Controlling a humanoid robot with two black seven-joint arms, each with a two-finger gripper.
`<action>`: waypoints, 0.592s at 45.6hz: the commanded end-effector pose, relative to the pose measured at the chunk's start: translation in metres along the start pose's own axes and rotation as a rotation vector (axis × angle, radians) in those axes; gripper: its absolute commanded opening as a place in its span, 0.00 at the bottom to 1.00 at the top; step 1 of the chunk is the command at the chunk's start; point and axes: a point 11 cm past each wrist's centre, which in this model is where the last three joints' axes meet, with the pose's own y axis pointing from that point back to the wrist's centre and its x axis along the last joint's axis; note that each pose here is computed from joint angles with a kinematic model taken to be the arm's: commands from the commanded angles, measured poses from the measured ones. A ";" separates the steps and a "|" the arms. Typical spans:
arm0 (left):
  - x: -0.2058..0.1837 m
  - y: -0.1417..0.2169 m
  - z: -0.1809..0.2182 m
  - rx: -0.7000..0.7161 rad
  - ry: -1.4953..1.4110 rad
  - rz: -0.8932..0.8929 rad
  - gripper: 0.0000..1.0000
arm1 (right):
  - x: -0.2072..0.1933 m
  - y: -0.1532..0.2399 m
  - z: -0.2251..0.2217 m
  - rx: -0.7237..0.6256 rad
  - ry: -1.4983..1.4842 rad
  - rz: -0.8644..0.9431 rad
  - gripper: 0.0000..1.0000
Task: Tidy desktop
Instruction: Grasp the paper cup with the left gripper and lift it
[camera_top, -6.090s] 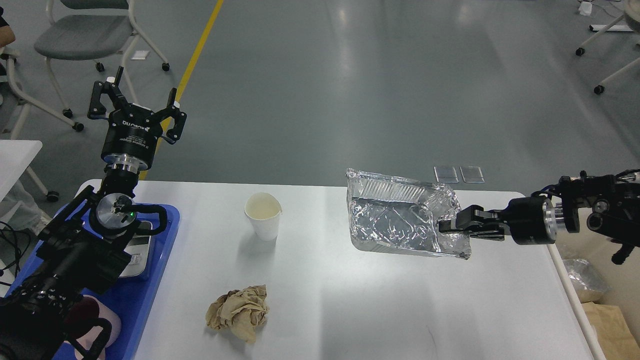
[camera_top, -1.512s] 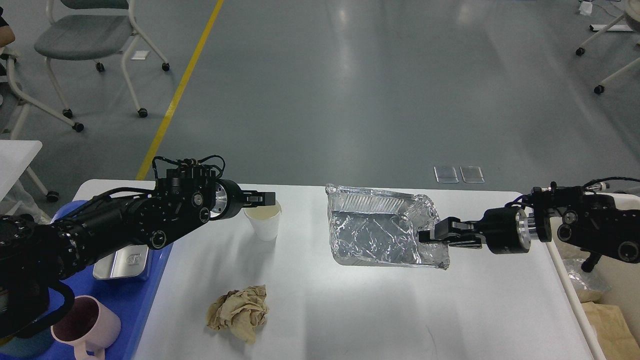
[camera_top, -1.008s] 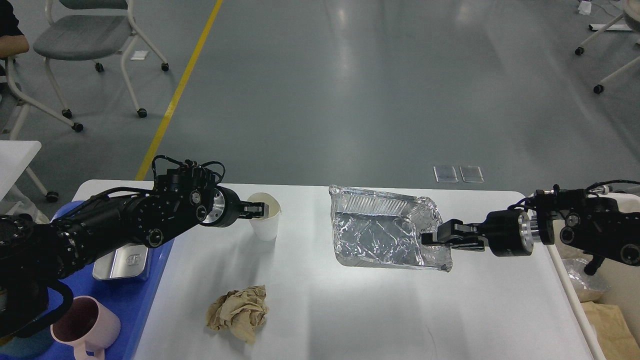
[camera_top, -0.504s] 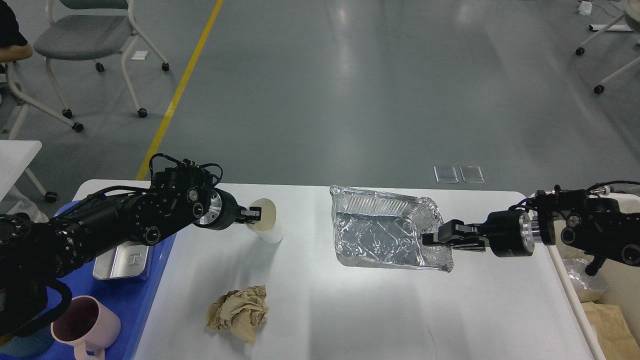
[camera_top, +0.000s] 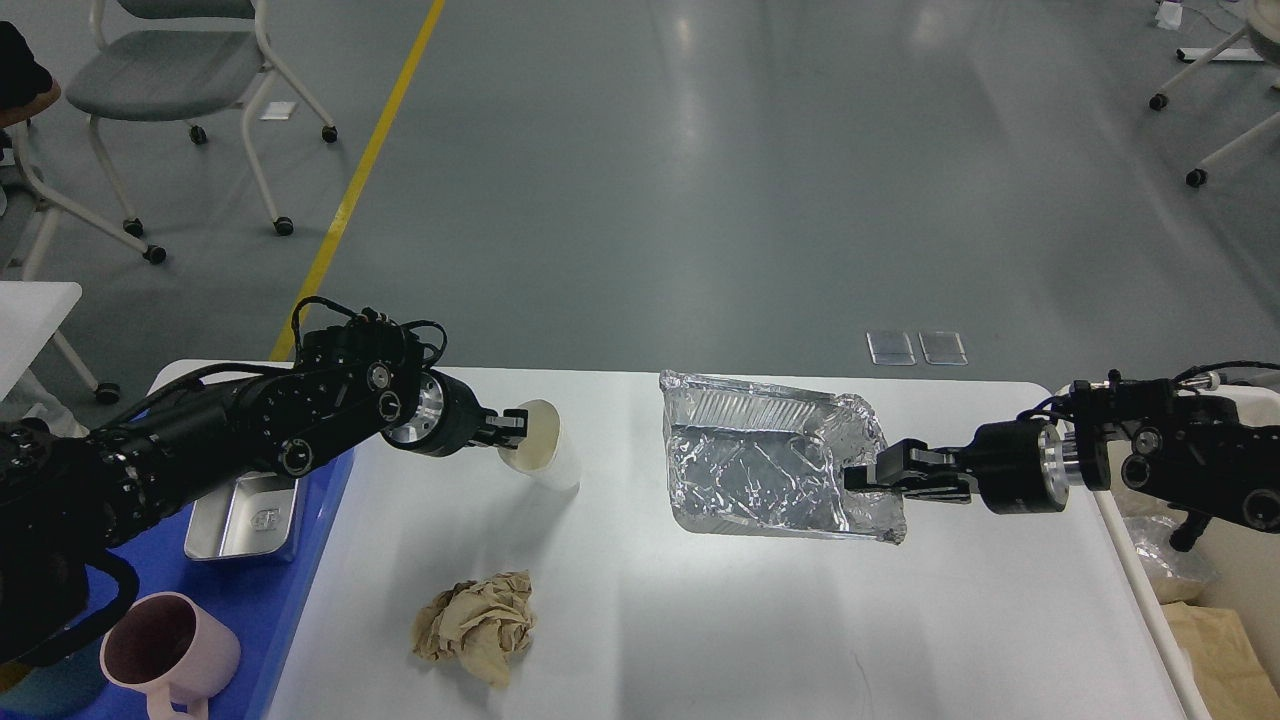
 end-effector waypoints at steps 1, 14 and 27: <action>0.024 0.023 0.004 -0.030 0.018 0.016 0.00 | 0.000 0.000 0.000 0.000 0.000 0.000 0.00; 0.071 0.083 -0.002 -0.050 0.019 0.098 0.00 | 0.000 0.000 0.000 0.000 -0.001 0.000 0.00; 0.119 0.154 0.038 -0.205 0.003 0.168 0.00 | -0.001 -0.003 -0.001 0.005 0.001 -0.006 0.00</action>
